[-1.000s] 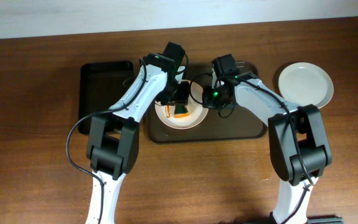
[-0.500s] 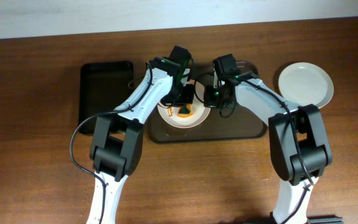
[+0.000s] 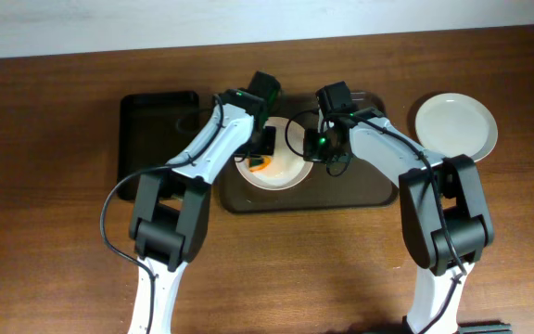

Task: Clean dirty plates on tray and stack at the side
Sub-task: 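Scrub the plate with the sponge while the right gripper holds it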

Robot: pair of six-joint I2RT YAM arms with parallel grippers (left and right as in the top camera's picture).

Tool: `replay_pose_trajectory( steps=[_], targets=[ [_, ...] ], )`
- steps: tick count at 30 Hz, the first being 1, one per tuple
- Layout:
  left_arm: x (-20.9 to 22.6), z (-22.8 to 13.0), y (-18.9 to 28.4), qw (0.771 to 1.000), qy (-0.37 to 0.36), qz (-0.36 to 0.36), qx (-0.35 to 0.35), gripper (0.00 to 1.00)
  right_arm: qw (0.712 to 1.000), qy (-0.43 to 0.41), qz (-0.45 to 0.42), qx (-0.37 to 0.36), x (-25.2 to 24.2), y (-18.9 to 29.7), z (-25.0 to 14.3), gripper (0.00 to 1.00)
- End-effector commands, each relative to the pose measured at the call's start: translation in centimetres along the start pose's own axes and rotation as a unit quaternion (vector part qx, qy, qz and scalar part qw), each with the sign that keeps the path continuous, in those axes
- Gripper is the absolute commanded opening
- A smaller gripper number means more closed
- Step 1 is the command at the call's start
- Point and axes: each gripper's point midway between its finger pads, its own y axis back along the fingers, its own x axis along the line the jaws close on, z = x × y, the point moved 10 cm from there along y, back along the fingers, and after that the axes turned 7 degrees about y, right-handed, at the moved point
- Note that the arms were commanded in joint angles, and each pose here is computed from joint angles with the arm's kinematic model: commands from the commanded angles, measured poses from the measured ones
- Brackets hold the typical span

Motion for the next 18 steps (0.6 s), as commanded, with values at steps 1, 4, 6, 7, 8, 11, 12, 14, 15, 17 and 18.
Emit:
replay_pose_trajectory(
  steps=[1,4,6,7,8,11,12,14,15,17,18],
  targets=[
    [3.6,0.9,-0.6,0.997,0.019,0.069,-0.01,0.0,1.0,0.006,-0.007,0.007,0.0,-0.4,-0.3,0.04],
    [2.8,2.9,3.2,0.997,0.022,0.048,-0.051,0.0,1.0,0.006,-0.01,0.007,0.0,-0.4,-0.3,0.04],
    [1.8,3.2,4.3,0.999,0.021,-0.008,-0.049,0.0,1.0,0.006,-0.01,0.006,0.0,-0.4,-0.3,0.04],
    [1.5,3.1,4.2,0.999,0.02,-0.029,-0.041,0.0,1.0,0.006,-0.01,0.006,0.0,-0.4,-0.3,0.04],
    [1.0,3.0,3.9,0.998,0.019,-0.061,-0.028,0.0,1.0,0.006,-0.01,0.006,0.0,-0.4,-0.3,0.04],
    [-0.2,2.8,3.3,0.994,0.014,-0.103,-0.022,0.0,1.0,0.006,-0.01,0.005,0.0,-0.4,-0.3,0.04],
    [-0.8,2.5,3.0,0.994,0.01,-0.108,-0.016,0.0,1.0,0.006,-0.01,0.005,0.0,-0.4,-0.3,0.04],
    [-1.7,2.1,2.6,0.994,0.001,-0.111,-0.01,0.0,1.0,0.006,-0.01,0.005,0.0,-0.4,-0.3,0.04],
    [-2.2,1.9,2.3,0.994,-0.005,-0.111,-0.01,0.0,1.0,0.006,-0.01,0.005,0.0,-0.4,-0.3,0.04],
    [-2.5,2.0,1.3,0.994,-0.007,-0.109,-0.012,0.0,1.0,0.007,-0.01,0.005,0.0,-0.4,-0.3,0.04],
    [-2.5,2.1,0.5,0.994,-0.006,-0.109,-0.009,0.0,1.0,0.007,-0.01,0.005,0.0,-0.4,-0.3,0.04]
  ],
)
